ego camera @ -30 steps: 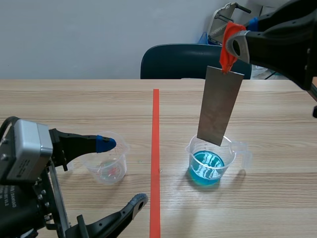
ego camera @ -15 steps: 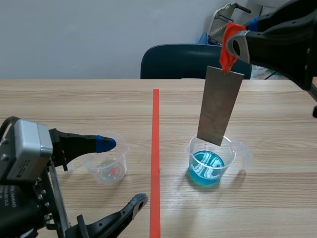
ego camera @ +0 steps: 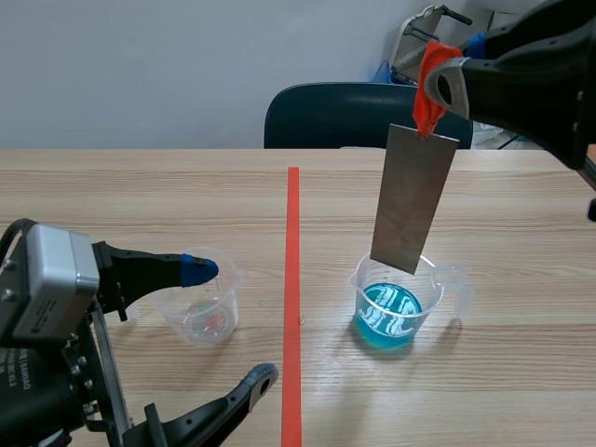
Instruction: Do the redox reaction experiment
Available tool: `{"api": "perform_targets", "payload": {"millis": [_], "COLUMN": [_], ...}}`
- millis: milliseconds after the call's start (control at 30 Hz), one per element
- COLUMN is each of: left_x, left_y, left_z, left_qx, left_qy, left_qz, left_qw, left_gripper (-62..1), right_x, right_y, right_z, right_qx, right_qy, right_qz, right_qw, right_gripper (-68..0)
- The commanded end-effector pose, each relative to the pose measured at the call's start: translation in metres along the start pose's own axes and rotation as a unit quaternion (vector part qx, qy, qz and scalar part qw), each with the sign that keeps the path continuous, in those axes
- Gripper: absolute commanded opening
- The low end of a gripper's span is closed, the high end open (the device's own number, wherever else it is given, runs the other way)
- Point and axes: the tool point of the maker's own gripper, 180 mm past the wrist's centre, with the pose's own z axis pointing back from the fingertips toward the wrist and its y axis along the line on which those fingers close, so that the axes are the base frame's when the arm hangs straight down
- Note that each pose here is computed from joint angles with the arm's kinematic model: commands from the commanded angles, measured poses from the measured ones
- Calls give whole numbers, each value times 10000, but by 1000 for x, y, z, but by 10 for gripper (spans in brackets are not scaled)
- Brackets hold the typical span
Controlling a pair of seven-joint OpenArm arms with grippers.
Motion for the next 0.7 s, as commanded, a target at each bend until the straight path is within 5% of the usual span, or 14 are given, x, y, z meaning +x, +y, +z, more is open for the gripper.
{"api": "perform_targets", "payload": {"millis": [0, 667], "left_x": [11, 10], "left_y": [-2, -2], "left_z": [-3, -3], "left_qx": [-33, -37], "left_qy": [-211, -167], "left_qz": [17, 14], "left_qw": [9998, 9999], "left_gripper": [14, 14], "right_x": [9, 9], "right_y": [-2, -2], "right_z": [2, 2], "right_qx": [2, 2], "right_qy": [-149, -151], "right_qz": [86, 86], "right_qw": [9999, 9998], "right_gripper": [-669, -669]}}
